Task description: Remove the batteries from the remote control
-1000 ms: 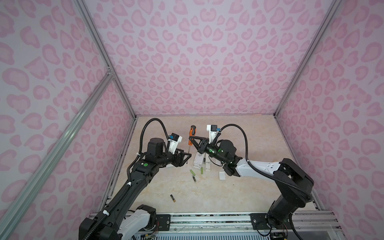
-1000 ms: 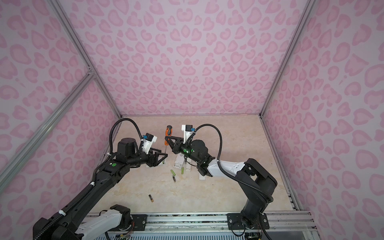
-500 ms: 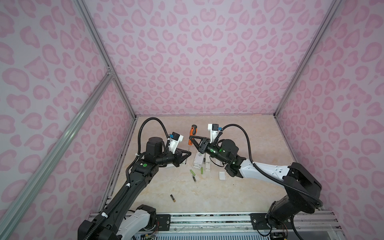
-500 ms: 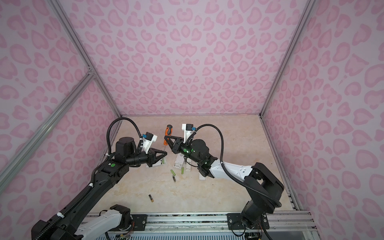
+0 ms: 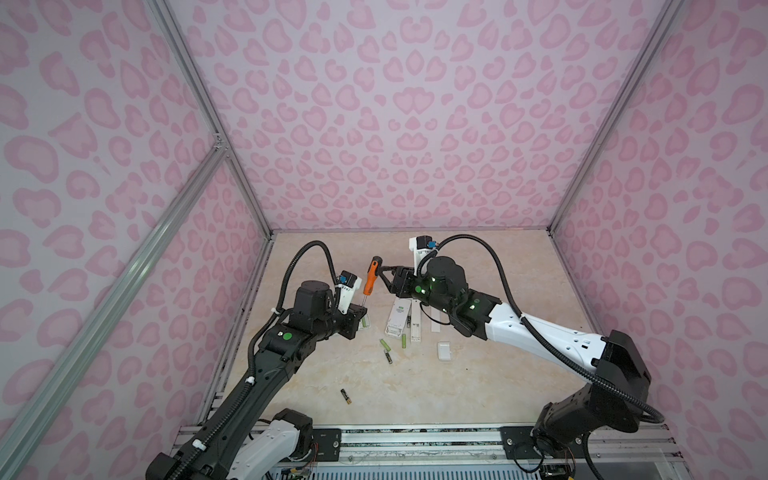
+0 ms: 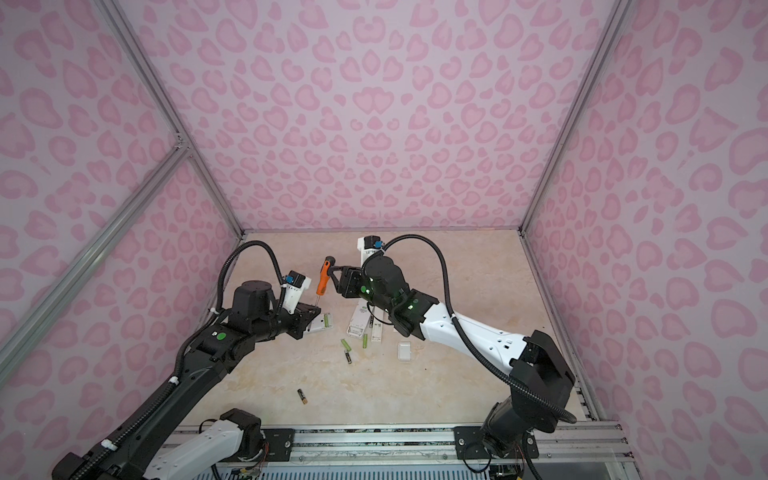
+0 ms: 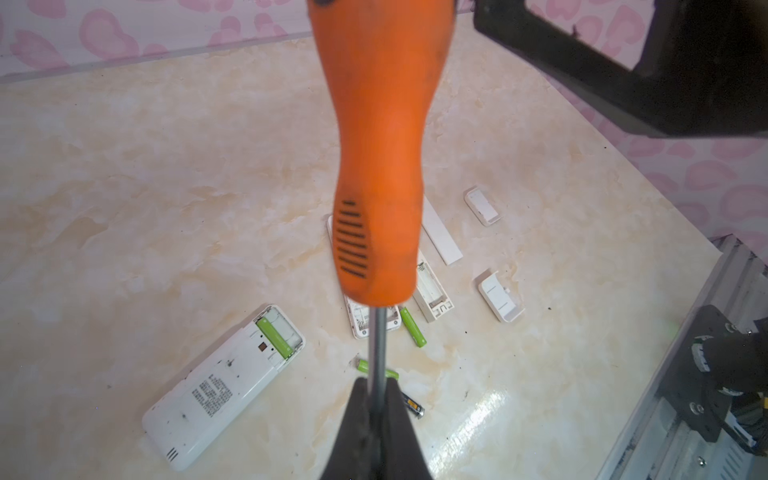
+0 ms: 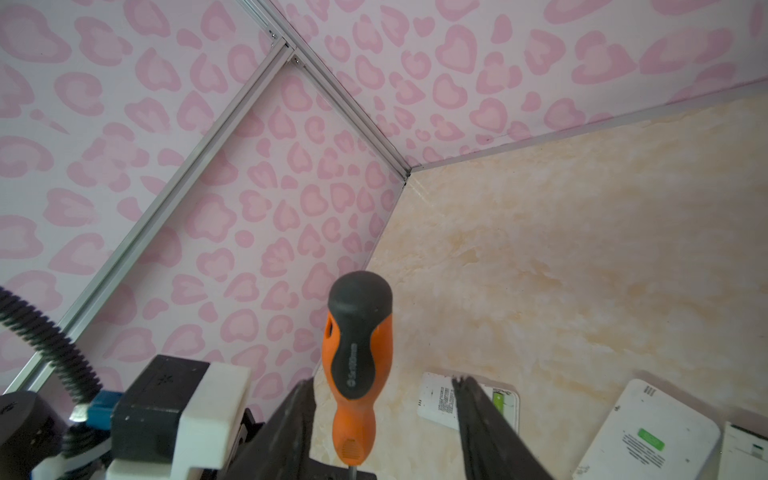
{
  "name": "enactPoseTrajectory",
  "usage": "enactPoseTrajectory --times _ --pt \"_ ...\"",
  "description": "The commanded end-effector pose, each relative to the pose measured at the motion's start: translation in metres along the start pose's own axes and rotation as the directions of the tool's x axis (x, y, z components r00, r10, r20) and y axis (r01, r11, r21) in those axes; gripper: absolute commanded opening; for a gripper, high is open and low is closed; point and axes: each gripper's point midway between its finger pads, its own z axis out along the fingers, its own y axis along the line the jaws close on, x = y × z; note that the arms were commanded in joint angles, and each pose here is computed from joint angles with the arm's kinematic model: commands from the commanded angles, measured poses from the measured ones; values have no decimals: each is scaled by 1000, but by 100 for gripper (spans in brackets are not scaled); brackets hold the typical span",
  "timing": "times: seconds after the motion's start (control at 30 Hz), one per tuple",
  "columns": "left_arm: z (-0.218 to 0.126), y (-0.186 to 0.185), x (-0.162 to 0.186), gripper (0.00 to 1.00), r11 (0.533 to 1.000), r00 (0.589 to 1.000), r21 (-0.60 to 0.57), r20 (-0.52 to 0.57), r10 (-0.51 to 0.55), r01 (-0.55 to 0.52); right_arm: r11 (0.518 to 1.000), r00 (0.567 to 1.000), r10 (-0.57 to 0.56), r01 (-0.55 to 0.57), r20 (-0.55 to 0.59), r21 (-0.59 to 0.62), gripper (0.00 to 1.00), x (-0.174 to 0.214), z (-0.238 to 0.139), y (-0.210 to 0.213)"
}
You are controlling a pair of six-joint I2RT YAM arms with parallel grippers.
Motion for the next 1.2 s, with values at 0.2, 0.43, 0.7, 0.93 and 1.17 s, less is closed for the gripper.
enactPoseTrajectory --times 0.2,0.43,0.7,0.93,1.17 --pt "1 0 3 4 997 997 -14 -13 73 -73 1000 990 10 -11 -141 -8 58 27 27 0" --pt "3 6 12 4 994 994 -44 -41 100 -101 999 979 9 -17 -202 -34 27 34 49 8" --pt "-4 21 8 51 987 997 -144 -22 74 -76 999 990 -36 37 -135 6 0 27 51 -2" --pt "-23 59 13 85 906 940 -249 74 -333 341 968 977 -180 157 110 196 0 4 33 -28" --pt "-13 111 68 81 634 658 -194 101 -747 749 928 930 -324 277 173 250 0 22 51 -25"
